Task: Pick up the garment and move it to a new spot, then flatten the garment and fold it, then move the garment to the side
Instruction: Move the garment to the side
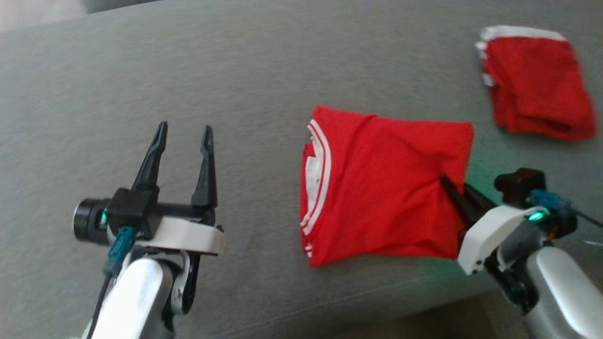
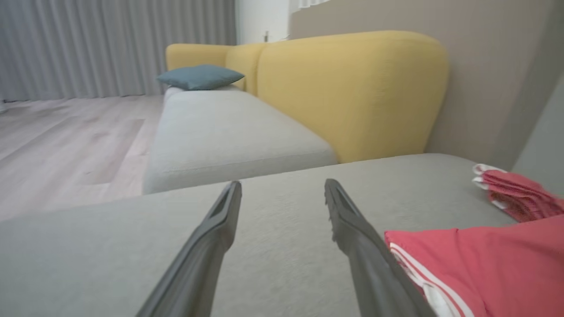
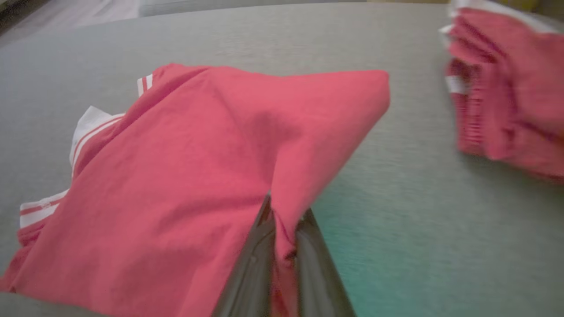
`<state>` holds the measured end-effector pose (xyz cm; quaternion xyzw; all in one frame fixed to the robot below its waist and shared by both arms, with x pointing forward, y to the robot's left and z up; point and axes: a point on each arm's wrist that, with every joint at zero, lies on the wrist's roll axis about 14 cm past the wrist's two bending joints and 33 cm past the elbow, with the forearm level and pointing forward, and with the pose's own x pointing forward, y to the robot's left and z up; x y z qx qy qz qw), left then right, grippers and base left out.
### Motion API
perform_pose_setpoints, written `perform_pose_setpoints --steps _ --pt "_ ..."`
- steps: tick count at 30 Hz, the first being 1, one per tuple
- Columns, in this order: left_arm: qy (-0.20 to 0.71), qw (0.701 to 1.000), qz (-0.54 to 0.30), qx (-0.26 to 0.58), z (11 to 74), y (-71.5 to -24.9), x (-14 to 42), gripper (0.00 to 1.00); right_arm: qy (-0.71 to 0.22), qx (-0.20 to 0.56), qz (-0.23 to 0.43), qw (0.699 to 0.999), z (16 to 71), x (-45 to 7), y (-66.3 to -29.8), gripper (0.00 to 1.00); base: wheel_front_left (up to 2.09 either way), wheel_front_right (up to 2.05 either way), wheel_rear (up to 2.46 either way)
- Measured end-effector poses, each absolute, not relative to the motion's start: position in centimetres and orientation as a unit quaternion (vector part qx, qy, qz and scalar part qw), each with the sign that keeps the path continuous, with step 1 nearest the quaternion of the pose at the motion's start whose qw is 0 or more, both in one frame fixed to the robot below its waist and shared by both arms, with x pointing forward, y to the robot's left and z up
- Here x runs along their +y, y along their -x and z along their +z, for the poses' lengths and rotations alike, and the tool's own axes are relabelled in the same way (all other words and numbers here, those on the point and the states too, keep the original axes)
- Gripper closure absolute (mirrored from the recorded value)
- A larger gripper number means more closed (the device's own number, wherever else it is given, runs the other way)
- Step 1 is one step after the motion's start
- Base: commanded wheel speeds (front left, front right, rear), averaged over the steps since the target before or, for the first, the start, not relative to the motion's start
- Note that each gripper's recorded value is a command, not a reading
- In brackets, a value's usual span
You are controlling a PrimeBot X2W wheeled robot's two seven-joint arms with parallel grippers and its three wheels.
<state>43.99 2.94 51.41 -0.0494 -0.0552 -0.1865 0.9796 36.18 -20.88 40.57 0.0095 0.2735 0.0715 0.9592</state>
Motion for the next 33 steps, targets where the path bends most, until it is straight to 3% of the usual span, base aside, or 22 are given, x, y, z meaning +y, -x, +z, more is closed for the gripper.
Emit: perform_pose_setpoints --steps 7,17,33 --pt "0.065 0.964 -0.251 -0.057 51.4 -44.9 -1.8 0.0 0.004 0.237 -0.011 0.971 42.8 -27.5 -37.1 1.0 0.0 0.0 0.0" --pt "0.063 0.954 -0.291 -0.045 49.5 -47.0 -4.4 0.0 0.058 0.149 -0.104 0.982 48.3 -36.7 -43.1 1.0 0.0 0.0 0.0" --pt "0.066 0.944 -0.317 -0.061 48.7 -49.5 -5.9 0.0 0.073 0.173 -0.194 0.963 46.9 -44.1 -44.9 1.0 0.0 0.0 0.0"
